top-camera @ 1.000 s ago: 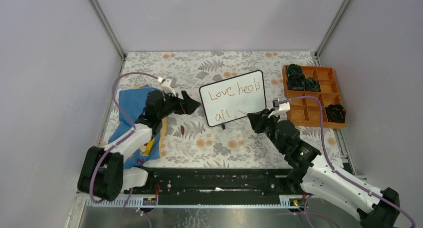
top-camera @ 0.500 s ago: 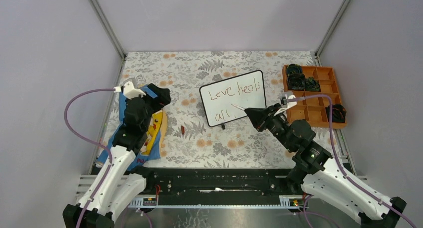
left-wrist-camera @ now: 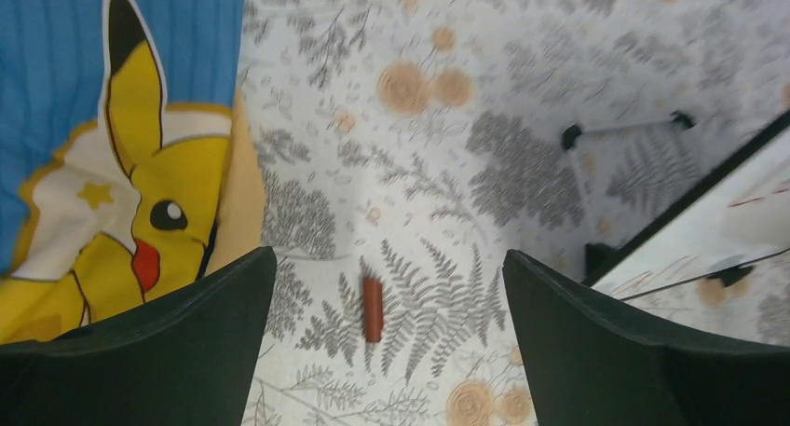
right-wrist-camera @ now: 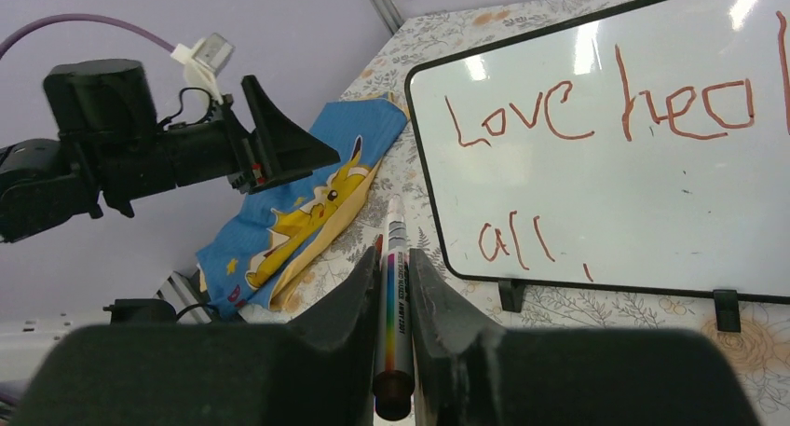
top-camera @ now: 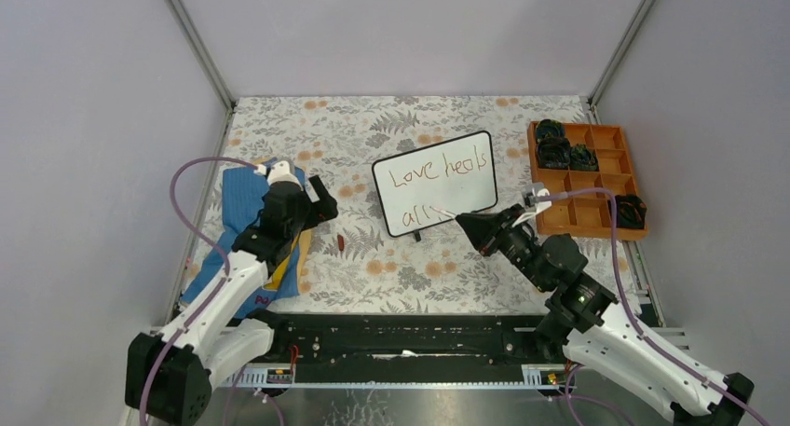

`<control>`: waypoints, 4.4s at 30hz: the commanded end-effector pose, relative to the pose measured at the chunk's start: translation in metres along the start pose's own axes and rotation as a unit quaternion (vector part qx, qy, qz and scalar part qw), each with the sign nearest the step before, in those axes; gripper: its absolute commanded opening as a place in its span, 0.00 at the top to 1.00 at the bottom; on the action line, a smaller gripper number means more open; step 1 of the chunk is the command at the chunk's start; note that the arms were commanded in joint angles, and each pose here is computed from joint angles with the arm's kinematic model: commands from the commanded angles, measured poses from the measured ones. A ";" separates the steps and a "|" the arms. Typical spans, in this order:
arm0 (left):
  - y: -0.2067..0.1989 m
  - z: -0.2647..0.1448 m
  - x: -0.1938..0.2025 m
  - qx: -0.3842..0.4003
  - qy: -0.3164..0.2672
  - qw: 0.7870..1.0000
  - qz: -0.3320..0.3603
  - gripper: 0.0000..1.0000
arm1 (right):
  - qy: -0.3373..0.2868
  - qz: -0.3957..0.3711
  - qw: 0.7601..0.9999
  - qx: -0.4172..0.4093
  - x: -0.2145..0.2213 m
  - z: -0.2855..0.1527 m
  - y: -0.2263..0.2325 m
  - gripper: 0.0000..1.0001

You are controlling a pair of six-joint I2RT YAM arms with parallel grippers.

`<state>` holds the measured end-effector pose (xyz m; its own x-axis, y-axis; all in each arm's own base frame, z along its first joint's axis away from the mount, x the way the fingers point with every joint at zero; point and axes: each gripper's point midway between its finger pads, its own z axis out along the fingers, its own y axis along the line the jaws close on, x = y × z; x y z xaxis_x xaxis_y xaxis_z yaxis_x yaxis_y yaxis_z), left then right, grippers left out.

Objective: Write a sentence on the whiteboard
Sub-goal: Close the pen cap at the center of the board.

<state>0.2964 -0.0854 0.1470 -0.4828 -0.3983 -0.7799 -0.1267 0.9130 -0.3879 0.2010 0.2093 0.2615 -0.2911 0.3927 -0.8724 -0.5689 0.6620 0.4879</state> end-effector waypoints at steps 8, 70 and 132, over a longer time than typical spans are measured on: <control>0.013 0.019 0.030 -0.076 0.079 0.994 0.029 0.01 | -0.023 -0.003 1.000 -0.005 0.003 -0.003 -0.006 1.00; 0.020 0.051 0.122 -0.165 0.288 0.939 0.093 0.38 | -0.017 -0.037 0.999 0.012 -0.011 0.008 -0.005 1.00; 0.037 0.040 0.164 -0.202 0.329 0.918 0.084 0.57 | -0.028 -0.037 0.999 0.023 -0.016 -0.011 -0.010 1.00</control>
<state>0.2774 -0.1245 0.0086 -0.8870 -0.2361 -0.3968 -0.2561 0.9666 -0.0026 0.2021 0.1933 0.2476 -0.2492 0.3480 -0.9037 -0.5418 0.7234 0.4280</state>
